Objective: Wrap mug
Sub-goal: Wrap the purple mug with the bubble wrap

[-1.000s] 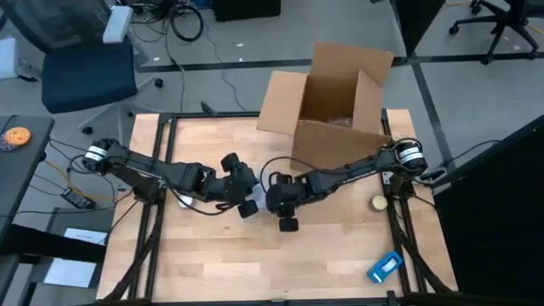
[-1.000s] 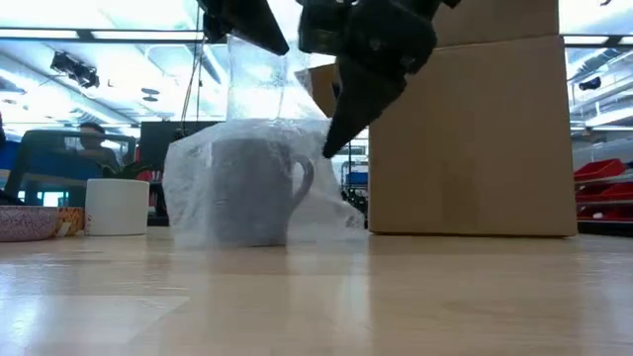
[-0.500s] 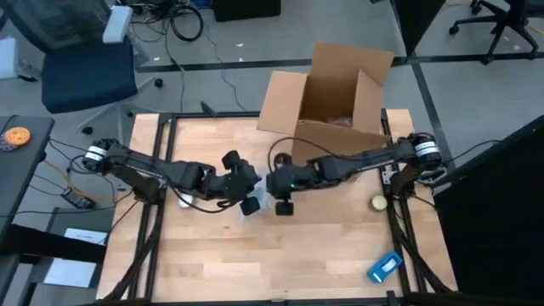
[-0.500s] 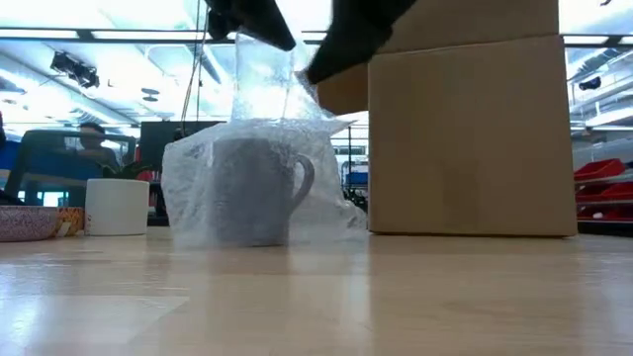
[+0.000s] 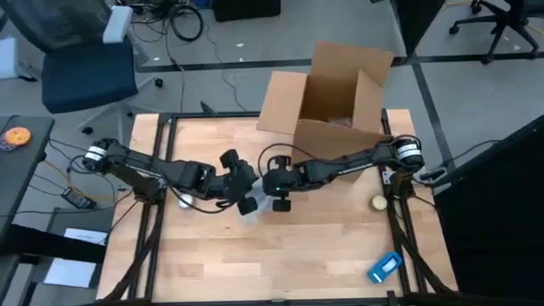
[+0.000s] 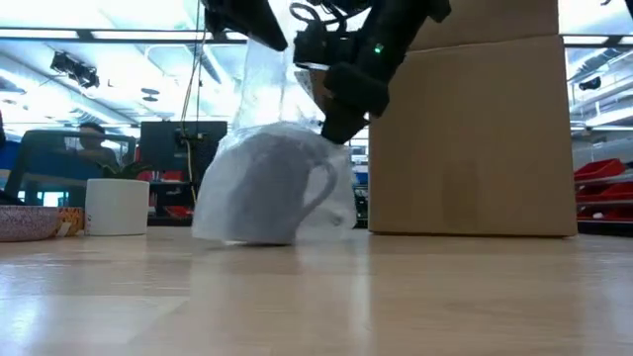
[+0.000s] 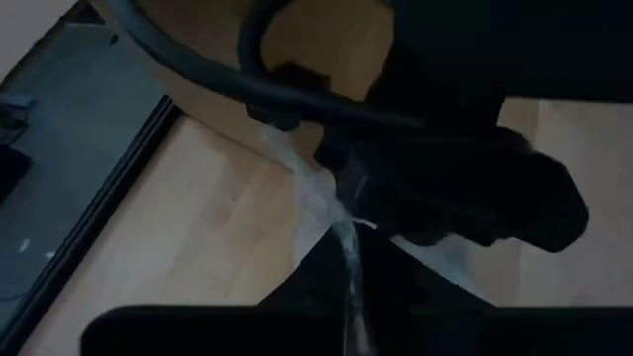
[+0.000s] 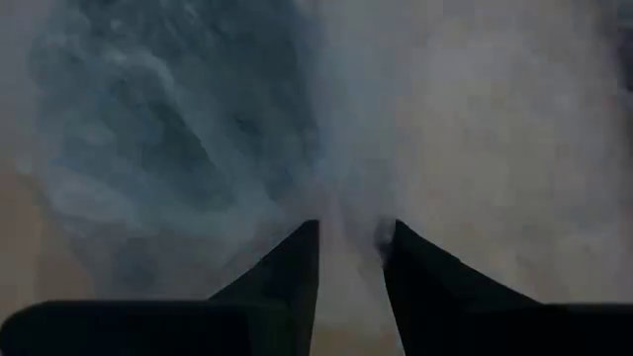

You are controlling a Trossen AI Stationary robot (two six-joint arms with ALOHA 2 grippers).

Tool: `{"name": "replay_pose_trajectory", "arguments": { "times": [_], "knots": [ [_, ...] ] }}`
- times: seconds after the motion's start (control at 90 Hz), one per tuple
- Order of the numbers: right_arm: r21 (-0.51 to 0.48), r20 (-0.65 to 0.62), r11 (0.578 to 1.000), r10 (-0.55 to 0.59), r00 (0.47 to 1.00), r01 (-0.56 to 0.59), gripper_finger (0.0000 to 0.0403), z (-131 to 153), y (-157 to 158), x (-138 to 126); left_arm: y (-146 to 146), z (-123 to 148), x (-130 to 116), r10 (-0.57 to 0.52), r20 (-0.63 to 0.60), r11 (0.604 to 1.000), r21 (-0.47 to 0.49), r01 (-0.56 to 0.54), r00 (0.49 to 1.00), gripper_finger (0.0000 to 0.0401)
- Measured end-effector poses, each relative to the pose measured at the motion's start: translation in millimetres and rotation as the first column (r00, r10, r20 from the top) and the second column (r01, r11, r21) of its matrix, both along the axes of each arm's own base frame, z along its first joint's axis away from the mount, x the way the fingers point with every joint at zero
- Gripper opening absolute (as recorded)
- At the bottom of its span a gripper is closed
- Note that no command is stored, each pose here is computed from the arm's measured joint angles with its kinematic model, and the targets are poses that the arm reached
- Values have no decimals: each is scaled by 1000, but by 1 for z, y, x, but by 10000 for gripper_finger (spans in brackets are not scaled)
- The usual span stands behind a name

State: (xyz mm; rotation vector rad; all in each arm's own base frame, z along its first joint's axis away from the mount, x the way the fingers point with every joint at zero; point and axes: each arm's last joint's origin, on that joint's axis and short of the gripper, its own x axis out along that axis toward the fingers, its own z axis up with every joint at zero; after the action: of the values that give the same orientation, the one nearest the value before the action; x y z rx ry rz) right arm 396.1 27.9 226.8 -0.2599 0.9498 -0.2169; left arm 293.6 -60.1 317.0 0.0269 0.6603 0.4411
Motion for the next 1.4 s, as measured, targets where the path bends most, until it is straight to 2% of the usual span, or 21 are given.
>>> {"name": "replay_pose_trajectory", "arguments": {
  "times": [0.267,0.456,0.656,1.4],
  "knots": [
    [-16,33,1000,7,999,-7,85,12,-3,-3,0,0,2,8,33,1000,5,-8,999,0],
    [-64,-35,998,25,999,-28,85,-6,-4,2,0,1,2,8,36,1000,4,-8,999,0],
    [-142,-115,990,-5,993,-11,85,-27,-5,6,-3,0,2,-1,35,1000,4,1,999,0],
    [-163,-115,987,-21,993,2,85,-29,-6,7,-46,-2,-8,-140,31,990,1,141,990,0]
  ]
}}
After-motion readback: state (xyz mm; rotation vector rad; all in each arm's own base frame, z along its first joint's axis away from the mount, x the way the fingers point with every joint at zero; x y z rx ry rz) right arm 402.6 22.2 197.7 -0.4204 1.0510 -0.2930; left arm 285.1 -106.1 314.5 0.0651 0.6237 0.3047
